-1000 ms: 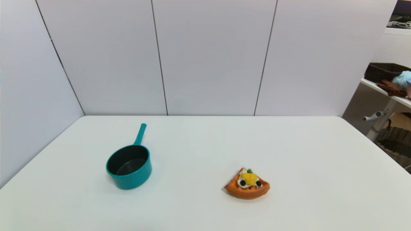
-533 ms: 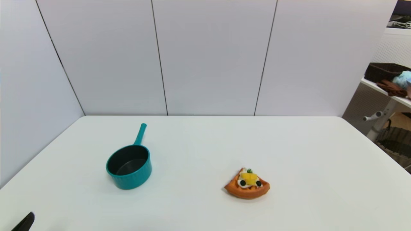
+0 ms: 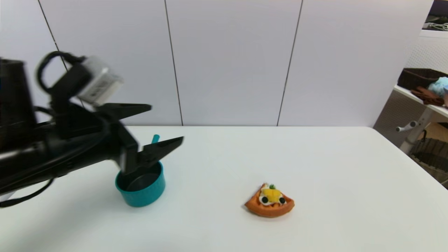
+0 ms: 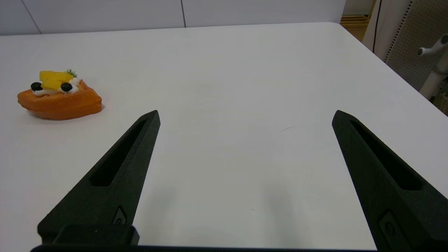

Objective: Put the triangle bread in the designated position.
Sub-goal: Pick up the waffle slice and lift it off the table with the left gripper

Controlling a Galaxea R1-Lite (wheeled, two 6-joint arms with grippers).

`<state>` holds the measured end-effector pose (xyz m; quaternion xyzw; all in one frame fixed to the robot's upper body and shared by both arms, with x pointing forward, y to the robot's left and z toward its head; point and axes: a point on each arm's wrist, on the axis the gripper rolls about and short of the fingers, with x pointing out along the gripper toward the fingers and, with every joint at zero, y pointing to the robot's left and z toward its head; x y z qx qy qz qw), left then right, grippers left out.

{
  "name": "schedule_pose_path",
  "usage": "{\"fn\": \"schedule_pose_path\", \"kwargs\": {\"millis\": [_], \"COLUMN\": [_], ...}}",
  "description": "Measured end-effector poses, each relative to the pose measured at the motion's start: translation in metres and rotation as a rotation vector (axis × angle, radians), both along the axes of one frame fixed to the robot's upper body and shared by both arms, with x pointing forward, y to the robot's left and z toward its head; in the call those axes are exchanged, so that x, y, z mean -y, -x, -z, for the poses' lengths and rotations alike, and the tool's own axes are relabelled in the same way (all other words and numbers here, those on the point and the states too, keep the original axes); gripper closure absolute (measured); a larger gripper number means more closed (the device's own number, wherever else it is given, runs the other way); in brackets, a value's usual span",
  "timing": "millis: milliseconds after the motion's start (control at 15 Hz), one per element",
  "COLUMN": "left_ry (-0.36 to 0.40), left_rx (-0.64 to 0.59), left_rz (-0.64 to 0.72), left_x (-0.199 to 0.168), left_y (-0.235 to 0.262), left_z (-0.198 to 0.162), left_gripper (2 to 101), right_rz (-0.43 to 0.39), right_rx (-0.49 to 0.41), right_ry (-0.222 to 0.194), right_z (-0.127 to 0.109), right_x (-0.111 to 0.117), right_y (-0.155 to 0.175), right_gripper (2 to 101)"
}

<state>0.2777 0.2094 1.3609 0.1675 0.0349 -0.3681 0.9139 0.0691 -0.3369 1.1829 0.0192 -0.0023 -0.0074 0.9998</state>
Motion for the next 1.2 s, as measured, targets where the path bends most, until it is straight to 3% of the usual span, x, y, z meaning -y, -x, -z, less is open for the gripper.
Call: {"fn": "schedule_pose_path", "kwargs": {"millis": [333,467,667,1200], "left_ry": [-0.098,-0.179,-0.293,-0.293], "left_rx": [-0.045,-0.128,-0.253,-0.376], "left_rz": [0.306,0.362,0.377,0.238], "left_x": [0.142,0.17,0.184,0.188], "left_y": [-0.042,-0.04,-0.04,-0.048], "left_z": [0.023,0.044,0.073,0.095], "left_gripper": [5.3,5.3,5.3,5.3], "right_rz": [0.0,0.0,0.0,0.0], "right_rx": [0.0,0.0,0.0,0.0], "right_ry": [0.0,0.0,0.0,0.0], "right_z": [0.0,0.0,0.0,0.0], "right_x": [0.0,0.0,0.0,0.0], "right_y": [0.0,0.0,0.0,0.0], "right_gripper": [5.0,5.0,5.0,5.0]}}
